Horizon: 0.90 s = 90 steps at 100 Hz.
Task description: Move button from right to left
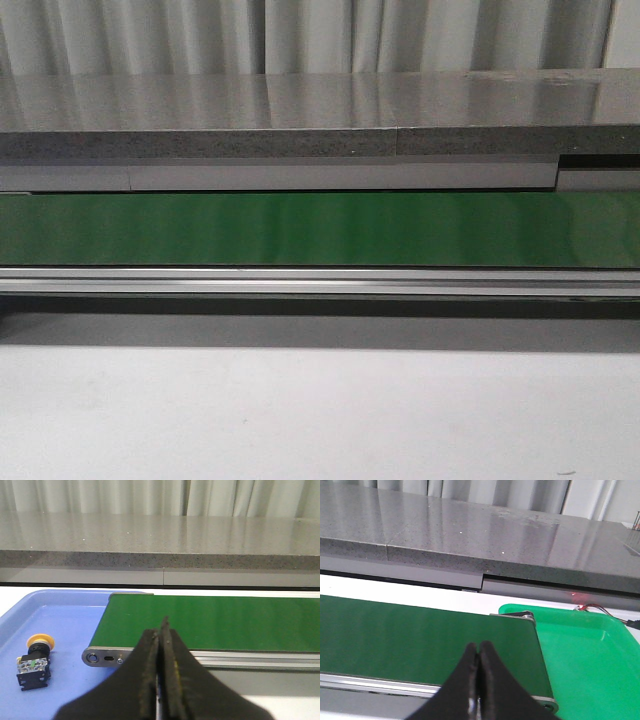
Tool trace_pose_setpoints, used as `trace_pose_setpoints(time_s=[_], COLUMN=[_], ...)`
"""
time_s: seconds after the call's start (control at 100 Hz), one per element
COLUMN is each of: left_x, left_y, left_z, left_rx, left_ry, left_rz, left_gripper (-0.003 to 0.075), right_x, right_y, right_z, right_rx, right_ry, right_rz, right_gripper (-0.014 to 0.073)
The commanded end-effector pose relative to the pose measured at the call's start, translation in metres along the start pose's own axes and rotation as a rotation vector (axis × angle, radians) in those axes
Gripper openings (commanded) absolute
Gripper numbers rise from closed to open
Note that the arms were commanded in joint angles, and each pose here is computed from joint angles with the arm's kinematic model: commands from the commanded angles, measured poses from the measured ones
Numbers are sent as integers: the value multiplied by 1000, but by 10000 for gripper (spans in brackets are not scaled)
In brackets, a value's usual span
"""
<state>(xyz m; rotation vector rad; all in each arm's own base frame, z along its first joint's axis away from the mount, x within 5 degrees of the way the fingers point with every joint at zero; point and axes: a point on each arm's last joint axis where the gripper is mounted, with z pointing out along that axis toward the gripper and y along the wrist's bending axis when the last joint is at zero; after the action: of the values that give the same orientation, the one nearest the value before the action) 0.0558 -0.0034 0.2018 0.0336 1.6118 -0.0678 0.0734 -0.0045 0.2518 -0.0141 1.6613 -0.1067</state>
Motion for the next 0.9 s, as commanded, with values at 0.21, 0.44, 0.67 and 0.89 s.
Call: trace_pose_setpoints(time_s=[0.21, 0.44, 0.67, 0.89], left_x=[6, 6, 6, 6], left_y=[0, 0, 0, 0], left_z=[0, 0, 0, 0], left_rx=[4, 4, 4, 4], left_ry=[-63, -63, -63, -63], left_rz=[-8, -8, -8, -8], left_gripper=[-20, -20, -20, -20], right_x=[-16, -15, -9, 9], right_y=[-2, -2, 0, 1], right_z=[-1, -3, -9, -7], right_rx=[13, 15, 2, 0], right_ry=[-104, -218, -273, -248], right_rz=[-5, 68, 91, 130], right_gripper=[-68, -68, -68, -68])
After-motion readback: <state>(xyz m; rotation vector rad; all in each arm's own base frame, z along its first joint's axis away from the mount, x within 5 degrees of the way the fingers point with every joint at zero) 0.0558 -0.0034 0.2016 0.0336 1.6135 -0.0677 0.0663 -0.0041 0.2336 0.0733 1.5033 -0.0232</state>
